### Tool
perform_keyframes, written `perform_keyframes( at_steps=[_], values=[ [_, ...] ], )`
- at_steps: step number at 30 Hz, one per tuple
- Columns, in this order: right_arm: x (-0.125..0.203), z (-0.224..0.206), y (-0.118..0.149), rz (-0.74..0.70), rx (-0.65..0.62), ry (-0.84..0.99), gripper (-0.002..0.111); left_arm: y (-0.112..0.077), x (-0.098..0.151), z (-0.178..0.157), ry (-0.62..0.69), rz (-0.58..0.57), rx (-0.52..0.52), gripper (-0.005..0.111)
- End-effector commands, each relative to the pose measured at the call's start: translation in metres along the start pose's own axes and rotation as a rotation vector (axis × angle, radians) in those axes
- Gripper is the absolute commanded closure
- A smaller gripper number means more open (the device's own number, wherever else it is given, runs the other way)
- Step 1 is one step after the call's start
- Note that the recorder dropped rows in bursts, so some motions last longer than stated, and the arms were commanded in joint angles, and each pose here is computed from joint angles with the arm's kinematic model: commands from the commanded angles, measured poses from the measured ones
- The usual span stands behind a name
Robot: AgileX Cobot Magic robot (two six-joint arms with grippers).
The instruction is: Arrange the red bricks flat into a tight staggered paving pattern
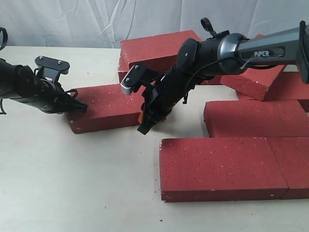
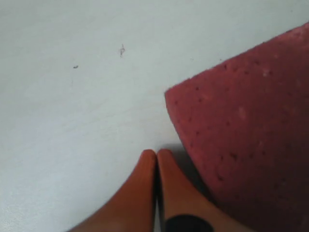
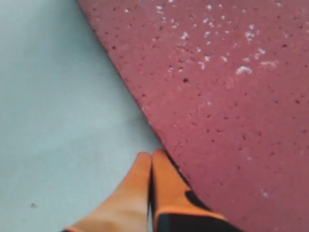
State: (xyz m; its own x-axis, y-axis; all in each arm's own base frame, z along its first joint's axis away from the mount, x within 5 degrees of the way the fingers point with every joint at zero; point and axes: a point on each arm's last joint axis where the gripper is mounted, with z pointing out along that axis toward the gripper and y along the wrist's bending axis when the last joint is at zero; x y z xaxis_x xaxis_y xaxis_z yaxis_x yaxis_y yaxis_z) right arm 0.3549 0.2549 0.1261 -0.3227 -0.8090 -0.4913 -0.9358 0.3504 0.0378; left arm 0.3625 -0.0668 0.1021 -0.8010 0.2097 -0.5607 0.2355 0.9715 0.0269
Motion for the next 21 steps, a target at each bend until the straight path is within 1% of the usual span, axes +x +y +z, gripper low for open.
perform_keyframes(
  at_steps=[1,4,6,8,12,15,21],
  values=[
    [0.0,0.003,-0.009,0.021,0.066,-0.016,0.109,-0.008,-0.011,-0.001,-0.06,0.014,0.003,0.107],
    [0.0,0.003,-0.009,0.032,0.065,-0.014,0.109,-0.022,-0.021,0.003,-0.133,0.051,0.007,0.107],
    [0.0,0.002,-0.008,0.034,0.055,-0.009,0.109,-0.028,-0.027,0.007,-0.173,0.063,0.007,0.107],
    [0.0,0.002,-0.009,0.027,0.063,-0.01,0.109,-0.029,-0.031,0.011,-0.184,0.064,0.007,0.107],
    [-0.003,0.001,-0.015,0.029,0.127,-0.041,0.109,-0.029,-0.034,0.025,-0.177,0.064,0.007,0.107],
    [-0.004,0.002,-0.018,0.03,0.161,-0.058,0.109,-0.029,-0.039,0.026,-0.194,0.064,0.006,0.107],
    [-0.003,0.002,-0.021,0.016,0.184,-0.056,0.109,-0.029,-0.047,0.027,-0.217,0.067,0.005,0.107]
  ],
)
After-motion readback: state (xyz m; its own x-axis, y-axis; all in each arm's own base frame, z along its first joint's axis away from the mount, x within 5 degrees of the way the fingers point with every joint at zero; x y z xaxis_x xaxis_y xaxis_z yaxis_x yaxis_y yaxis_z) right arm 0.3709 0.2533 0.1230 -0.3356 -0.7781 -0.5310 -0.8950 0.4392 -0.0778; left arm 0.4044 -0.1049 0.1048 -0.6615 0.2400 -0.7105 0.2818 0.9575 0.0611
